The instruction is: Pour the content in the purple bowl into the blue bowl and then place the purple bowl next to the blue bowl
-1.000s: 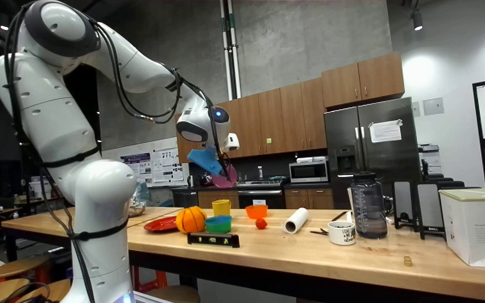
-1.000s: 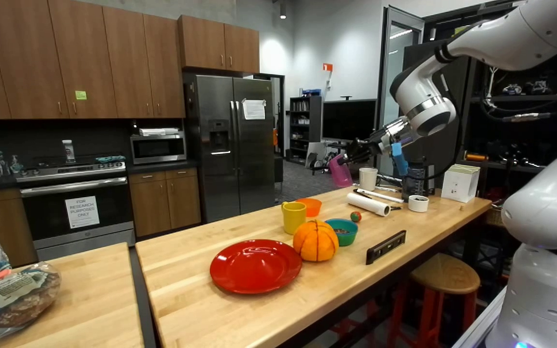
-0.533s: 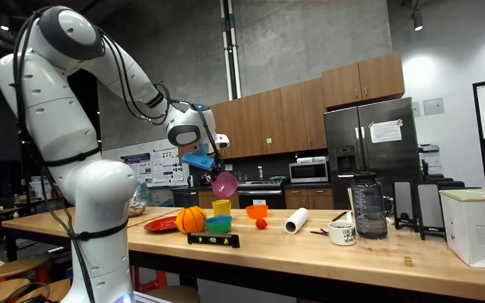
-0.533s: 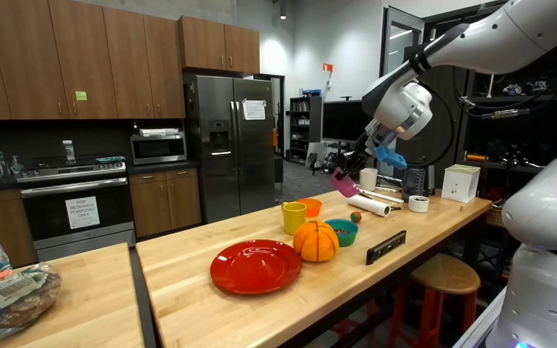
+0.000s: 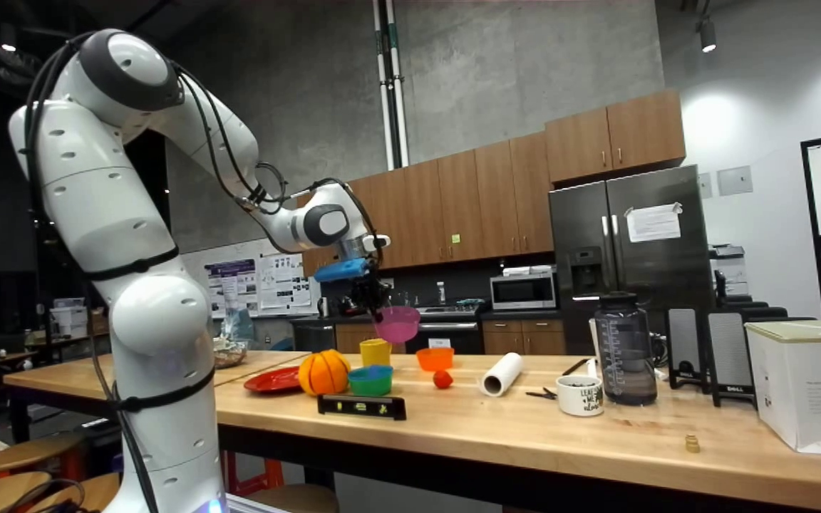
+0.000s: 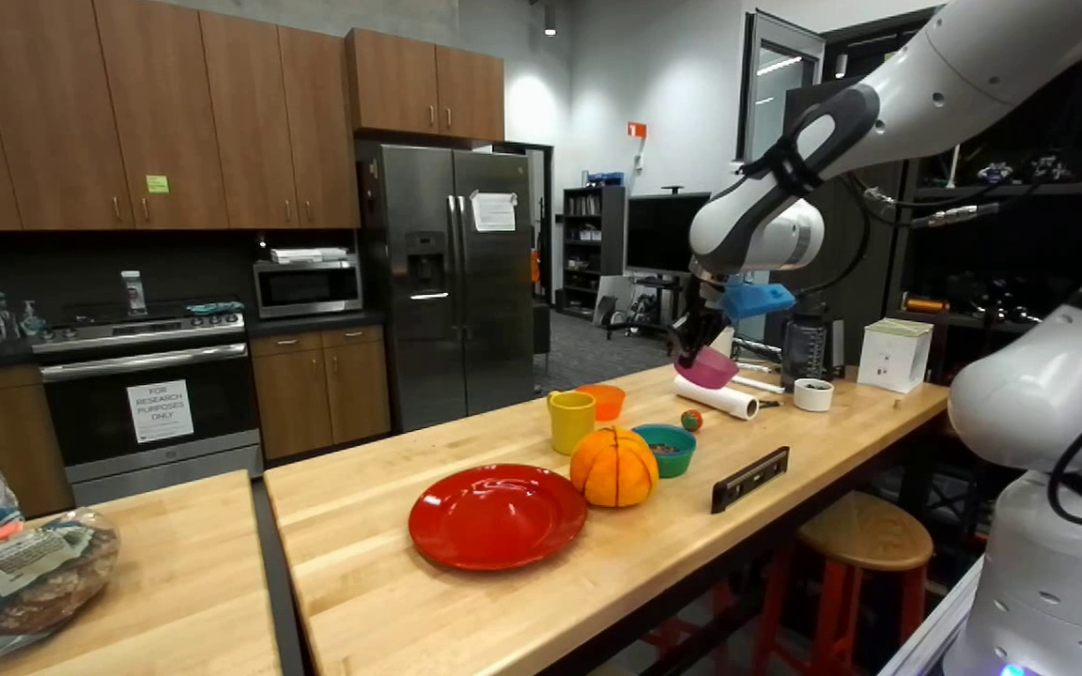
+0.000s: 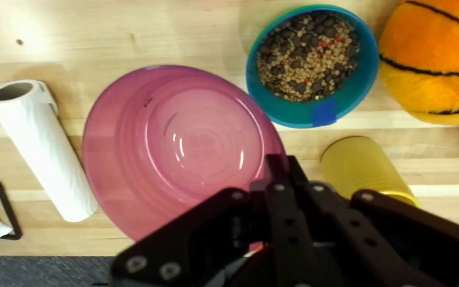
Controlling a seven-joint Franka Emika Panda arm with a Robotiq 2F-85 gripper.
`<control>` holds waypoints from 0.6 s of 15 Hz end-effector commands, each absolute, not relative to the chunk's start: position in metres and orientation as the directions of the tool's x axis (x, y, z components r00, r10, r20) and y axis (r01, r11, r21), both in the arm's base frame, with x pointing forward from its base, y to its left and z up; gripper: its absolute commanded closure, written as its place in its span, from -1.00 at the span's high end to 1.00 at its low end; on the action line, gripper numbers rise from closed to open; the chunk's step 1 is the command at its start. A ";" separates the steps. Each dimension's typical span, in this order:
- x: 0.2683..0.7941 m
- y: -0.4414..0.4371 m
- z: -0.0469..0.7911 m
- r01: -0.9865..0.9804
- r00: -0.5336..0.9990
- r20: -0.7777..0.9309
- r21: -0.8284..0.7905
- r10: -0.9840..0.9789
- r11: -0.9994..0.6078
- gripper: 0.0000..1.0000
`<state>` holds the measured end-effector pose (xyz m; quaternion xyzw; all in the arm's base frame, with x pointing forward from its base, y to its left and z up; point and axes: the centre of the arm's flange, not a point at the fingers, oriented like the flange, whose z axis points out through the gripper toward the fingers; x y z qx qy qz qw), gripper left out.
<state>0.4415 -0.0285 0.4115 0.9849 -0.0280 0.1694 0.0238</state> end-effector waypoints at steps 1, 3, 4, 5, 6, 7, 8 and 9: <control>0.463 -0.032 0.421 -0.014 0.962 0.275 0.054 0.002 -0.998 -0.98; 0.465 -0.030 0.414 0.004 0.973 0.232 0.053 0.016 -0.999 -0.98; 0.464 -0.032 0.411 0.008 0.979 0.204 0.049 0.018 -0.999 -0.98; 0.465 -0.032 0.406 0.012 0.983 0.180 0.037 0.019 -0.999 -0.98; 0.465 -0.030 0.400 0.006 0.988 0.157 0.037 0.012 -0.999 -0.98; 0.465 -0.028 0.396 0.000 0.991 0.136 0.038 0.005 -0.999 -0.98; 0.465 -0.029 0.391 -0.015 0.993 0.115 0.044 -0.010 -0.999 -0.98; 0.465 -0.030 0.386 -0.023 0.995 0.097 0.048 -0.018 -0.999 -0.98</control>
